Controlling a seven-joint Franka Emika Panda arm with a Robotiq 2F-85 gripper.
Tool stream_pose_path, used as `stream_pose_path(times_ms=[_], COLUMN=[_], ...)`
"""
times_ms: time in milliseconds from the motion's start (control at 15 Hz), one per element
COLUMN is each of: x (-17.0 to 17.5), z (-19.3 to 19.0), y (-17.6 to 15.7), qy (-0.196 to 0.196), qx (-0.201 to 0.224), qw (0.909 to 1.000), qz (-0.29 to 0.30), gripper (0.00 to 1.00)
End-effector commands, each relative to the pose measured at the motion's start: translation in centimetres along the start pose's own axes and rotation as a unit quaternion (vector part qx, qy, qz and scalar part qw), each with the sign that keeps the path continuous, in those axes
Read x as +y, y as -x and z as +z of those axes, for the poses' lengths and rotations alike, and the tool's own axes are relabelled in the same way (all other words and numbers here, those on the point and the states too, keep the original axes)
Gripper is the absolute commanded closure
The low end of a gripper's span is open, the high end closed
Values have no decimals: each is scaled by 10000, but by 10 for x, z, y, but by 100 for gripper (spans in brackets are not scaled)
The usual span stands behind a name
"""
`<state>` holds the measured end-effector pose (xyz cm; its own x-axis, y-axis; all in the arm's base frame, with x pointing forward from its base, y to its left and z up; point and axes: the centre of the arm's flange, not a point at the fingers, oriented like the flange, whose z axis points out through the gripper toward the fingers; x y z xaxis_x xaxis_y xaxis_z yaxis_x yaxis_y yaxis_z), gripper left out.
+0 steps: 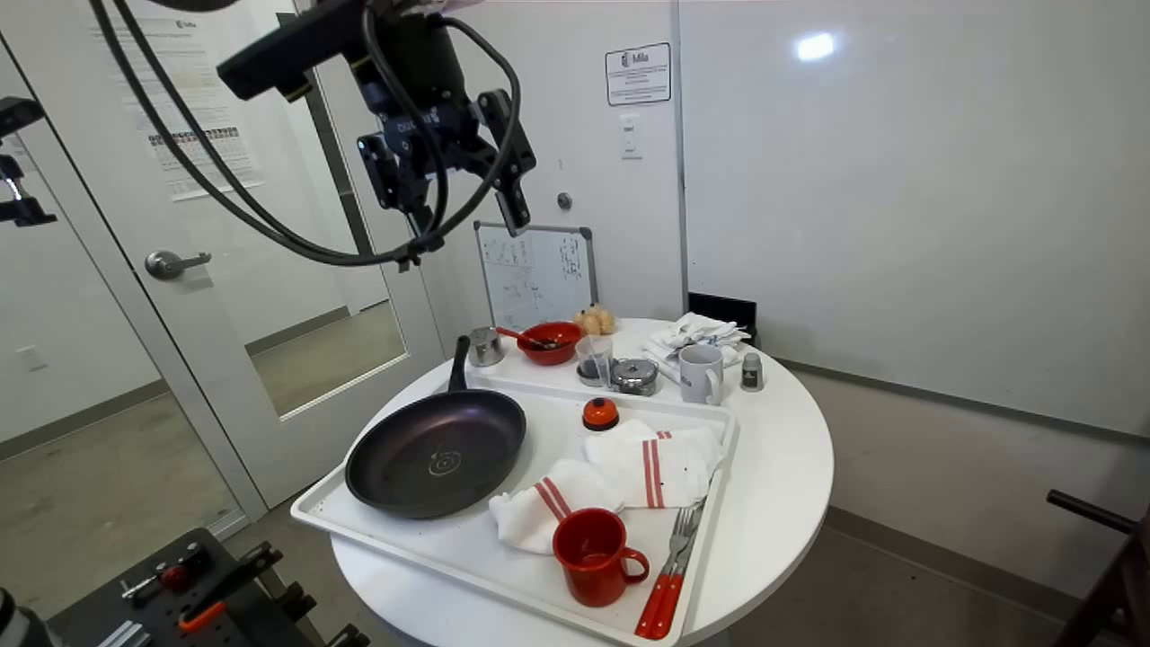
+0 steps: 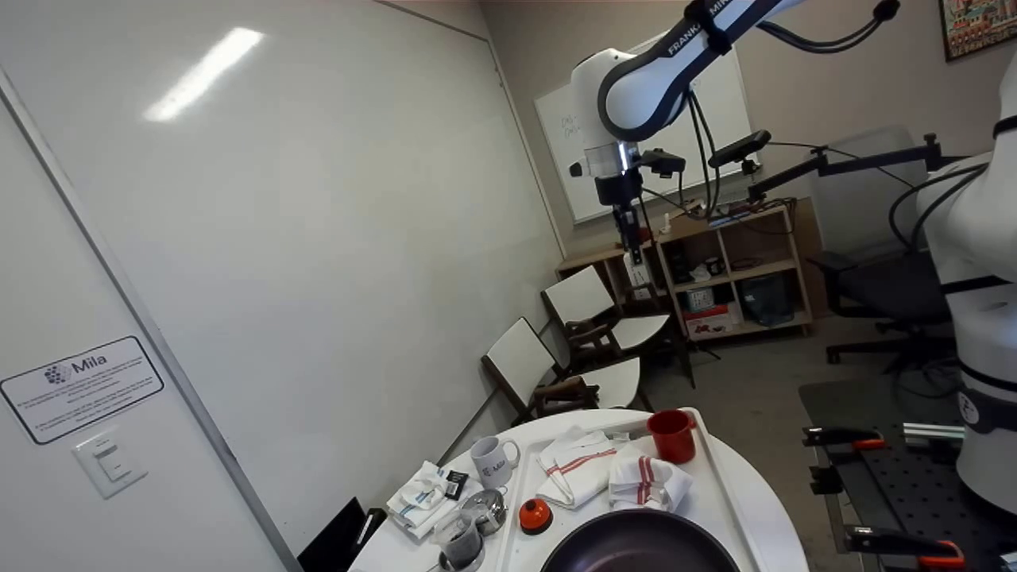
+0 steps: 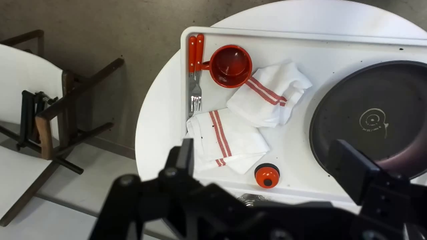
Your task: Move the red mug backwards
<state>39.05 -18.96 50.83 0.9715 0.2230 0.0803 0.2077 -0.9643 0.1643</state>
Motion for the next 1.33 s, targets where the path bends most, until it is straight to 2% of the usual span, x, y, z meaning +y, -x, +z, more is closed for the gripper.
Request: stream_pose_path(times_ms=[0,533,933,1267], x=[7,27,45,46], z=[35,133,201,240], y=[-15,-45,-43,-42], qy=[-189,-809,-1213,-1402], qx=[104,141,-64,-133], qw=[9998,9942,9838,9746], qz=[27,688,1321,1743], gripper=[0,0,0,0])
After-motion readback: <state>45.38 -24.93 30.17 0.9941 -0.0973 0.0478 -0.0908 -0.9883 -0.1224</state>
